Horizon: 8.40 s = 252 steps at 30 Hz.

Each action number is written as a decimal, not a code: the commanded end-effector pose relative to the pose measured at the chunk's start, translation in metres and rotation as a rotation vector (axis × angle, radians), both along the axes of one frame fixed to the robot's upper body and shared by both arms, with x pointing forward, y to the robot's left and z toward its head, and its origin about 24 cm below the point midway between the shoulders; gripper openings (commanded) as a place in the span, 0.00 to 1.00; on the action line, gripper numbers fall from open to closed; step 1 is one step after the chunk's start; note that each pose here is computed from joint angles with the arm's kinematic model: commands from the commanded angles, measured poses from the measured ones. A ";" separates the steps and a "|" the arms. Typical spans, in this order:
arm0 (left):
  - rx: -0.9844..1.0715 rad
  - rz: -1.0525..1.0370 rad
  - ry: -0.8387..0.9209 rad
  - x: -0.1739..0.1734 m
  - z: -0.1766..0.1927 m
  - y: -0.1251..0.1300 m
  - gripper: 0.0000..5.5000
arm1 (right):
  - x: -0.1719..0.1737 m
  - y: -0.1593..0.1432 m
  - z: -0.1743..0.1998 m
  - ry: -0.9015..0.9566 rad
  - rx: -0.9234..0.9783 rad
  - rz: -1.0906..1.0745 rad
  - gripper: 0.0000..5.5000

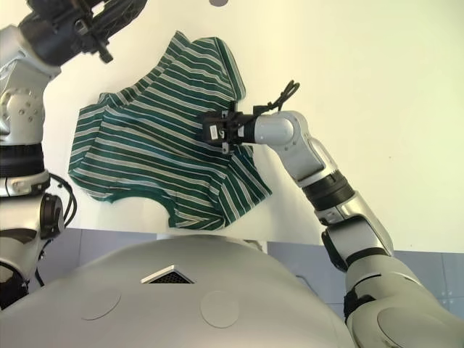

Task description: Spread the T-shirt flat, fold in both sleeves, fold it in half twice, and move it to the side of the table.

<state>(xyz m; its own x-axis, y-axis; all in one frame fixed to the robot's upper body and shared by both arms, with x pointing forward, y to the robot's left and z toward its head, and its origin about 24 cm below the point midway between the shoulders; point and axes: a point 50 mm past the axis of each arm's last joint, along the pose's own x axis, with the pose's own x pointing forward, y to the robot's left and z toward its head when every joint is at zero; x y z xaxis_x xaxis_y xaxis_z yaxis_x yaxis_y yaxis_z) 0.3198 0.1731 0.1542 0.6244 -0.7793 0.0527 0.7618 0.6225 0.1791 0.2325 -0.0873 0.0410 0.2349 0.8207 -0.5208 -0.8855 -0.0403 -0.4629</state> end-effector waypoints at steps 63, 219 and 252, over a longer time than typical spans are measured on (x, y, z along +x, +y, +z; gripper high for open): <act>0.971 0.497 0.218 0.009 -0.164 0.062 0.35 | 0.089 -0.051 0.050 -0.157 0.023 -0.398 0.33; 0.582 -0.300 0.156 -0.020 -0.114 0.024 0.35 | 0.076 -0.025 0.032 -0.106 0.086 -0.324 0.33; -0.052 0.359 -0.063 -0.002 -0.035 0.060 0.35 | 0.042 -0.086 0.079 0.060 0.342 -0.268 0.33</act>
